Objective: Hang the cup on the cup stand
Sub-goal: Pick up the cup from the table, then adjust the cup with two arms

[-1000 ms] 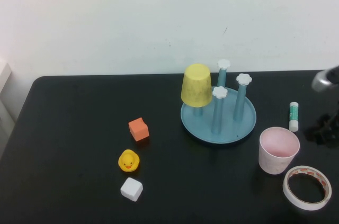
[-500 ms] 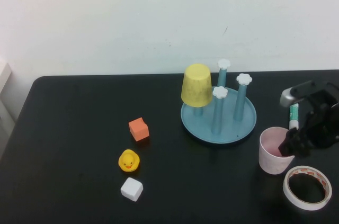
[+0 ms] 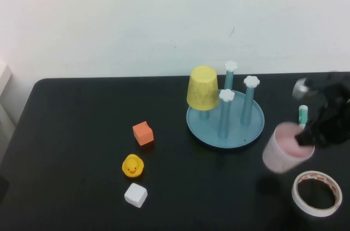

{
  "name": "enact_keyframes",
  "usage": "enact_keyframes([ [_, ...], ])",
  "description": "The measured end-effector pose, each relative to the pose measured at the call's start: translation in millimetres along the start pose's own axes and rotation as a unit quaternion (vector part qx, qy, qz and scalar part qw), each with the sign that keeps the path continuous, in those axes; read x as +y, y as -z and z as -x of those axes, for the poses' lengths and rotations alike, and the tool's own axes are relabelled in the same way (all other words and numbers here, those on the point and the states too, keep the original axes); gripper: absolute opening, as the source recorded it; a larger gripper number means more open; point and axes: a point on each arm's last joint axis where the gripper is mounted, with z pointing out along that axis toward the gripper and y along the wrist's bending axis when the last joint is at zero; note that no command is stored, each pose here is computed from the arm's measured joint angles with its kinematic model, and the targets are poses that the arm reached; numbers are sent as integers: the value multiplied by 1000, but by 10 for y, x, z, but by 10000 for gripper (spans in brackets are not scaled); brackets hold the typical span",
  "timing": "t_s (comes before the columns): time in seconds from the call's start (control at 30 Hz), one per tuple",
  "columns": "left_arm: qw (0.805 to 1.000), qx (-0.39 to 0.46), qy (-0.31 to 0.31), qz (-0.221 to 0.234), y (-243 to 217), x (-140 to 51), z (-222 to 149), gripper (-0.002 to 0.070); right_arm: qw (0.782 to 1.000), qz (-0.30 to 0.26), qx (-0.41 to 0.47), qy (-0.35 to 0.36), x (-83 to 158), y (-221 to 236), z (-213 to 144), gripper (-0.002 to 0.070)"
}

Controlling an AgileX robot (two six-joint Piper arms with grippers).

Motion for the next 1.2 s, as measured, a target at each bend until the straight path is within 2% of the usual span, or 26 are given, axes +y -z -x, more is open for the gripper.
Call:
enact_keyframes([
  [0.07,996,7,90,-21,1,-39,-9,244,1000,1,-23,8,80,223,79,22],
  [0.13,981,18,188,-47,5,-90,-16,460,998,-3,-62,30,218,514,180,22],
  [0.17,972,23,225,-58,7,-112,-17,542,996,-4,-79,39,286,633,218,22],
  [0.2,961,27,267,-70,10,-136,-12,596,994,-3,-100,49,377,779,258,21],
  [0.27,942,29,324,-87,15,-166,2,649,988,6,-144,62,569,1045,319,21],
  [0.4,921,31,375,-97,19,-185,15,684,965,83,-235,84,1072,1408,418,20],
  [0.53,915,48,385,-108,25,-214,-5,690,921,197,-321,98,1662,1557,508,20],
  [0.63,913,55,390,-110,27,-223,-13,691,896,247,-349,122,2091,1540,498,20],
  [0.73,911,56,393,-110,27,-223,-13,692,890,272,-333,150,2531,1416,393,20],
  [1.2,907,50,404,-104,20,-206,-7,692,864,373,-282,187,3364,1145,386,20],
])
